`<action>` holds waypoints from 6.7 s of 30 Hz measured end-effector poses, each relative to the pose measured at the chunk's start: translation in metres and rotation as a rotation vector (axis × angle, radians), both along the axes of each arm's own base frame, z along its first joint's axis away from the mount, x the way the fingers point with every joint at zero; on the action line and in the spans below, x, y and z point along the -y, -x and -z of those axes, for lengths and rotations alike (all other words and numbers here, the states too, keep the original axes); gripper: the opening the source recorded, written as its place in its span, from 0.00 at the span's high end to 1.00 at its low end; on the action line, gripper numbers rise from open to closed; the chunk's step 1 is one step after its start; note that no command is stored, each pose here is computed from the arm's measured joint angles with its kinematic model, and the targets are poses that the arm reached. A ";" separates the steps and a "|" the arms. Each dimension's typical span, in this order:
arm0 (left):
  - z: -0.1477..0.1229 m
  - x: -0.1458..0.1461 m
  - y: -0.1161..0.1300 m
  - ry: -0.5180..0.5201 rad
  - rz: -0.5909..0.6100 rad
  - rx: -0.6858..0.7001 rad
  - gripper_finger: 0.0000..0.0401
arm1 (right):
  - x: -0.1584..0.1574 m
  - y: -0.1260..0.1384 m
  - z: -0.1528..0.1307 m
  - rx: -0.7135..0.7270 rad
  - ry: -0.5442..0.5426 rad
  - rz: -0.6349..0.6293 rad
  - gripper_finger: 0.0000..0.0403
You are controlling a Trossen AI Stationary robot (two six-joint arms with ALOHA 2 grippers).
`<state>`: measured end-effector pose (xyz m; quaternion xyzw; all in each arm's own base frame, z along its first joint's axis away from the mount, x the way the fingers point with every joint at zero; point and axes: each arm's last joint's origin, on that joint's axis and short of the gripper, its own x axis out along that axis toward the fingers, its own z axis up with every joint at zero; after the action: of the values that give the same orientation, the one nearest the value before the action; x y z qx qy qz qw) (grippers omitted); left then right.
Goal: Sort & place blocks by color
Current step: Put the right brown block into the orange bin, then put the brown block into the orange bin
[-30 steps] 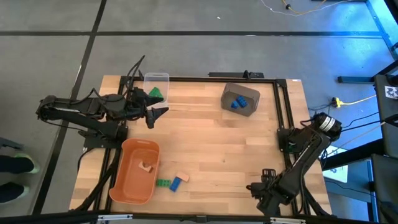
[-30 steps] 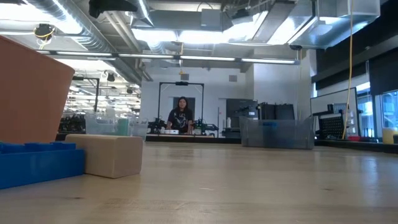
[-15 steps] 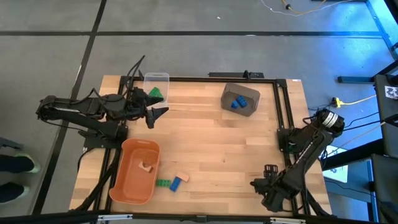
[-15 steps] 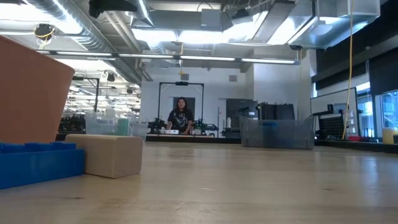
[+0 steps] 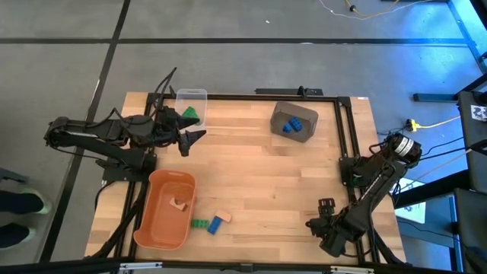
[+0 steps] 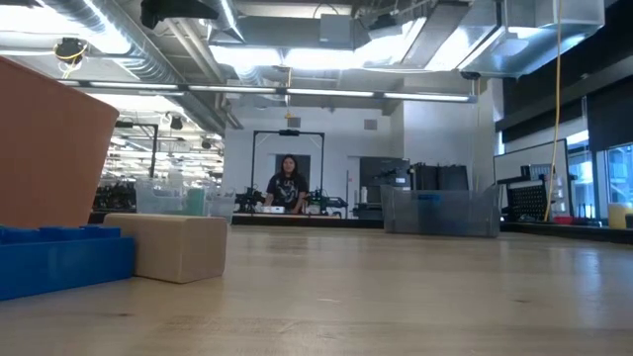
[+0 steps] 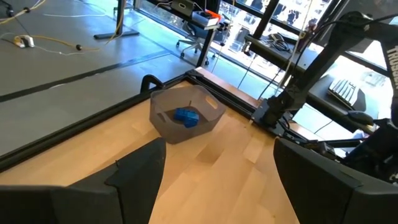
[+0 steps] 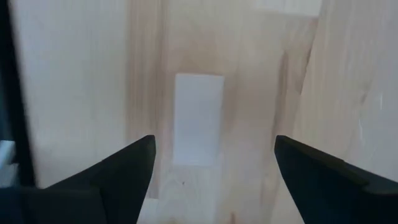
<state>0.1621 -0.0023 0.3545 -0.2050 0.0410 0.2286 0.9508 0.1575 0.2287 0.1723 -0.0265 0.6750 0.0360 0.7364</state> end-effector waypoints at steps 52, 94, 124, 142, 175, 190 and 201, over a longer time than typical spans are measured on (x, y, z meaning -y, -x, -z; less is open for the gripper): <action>0.000 0.000 0.000 -0.001 0.001 -0.001 0.28 | 0.021 -0.009 0.017 -0.054 -0.120 0.037 0.69; 0.007 0.003 -0.051 0.007 0.110 0.061 0.28 | 0.117 -0.309 -0.050 1.157 -0.340 0.138 0.69; 0.003 0.006 -0.052 0.032 0.250 0.104 0.28 | 0.111 -0.374 -0.041 1.093 -0.272 0.235 0.03; -0.005 0.001 -0.045 0.012 0.103 0.168 0.28 | 0.155 -0.167 -0.057 0.419 -0.047 -0.058 0.07; 0.005 0.023 -0.055 0.050 0.381 0.099 0.28 | 0.163 -0.051 -0.099 1.525 -0.526 0.655 0.07; 0.075 0.115 -0.164 -0.177 0.841 -0.734 0.28 | 0.163 -0.051 -0.094 1.481 -0.490 0.648 0.07; 0.139 0.161 -0.183 -0.313 0.985 -1.020 0.28 | 0.163 -0.051 -0.088 1.431 -0.449 0.640 0.07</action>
<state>0.3451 -0.1637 0.2156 0.1078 0.5337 -0.1559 0.8242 0.2086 0.0661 0.2603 0.2992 -0.0071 -0.0674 0.9518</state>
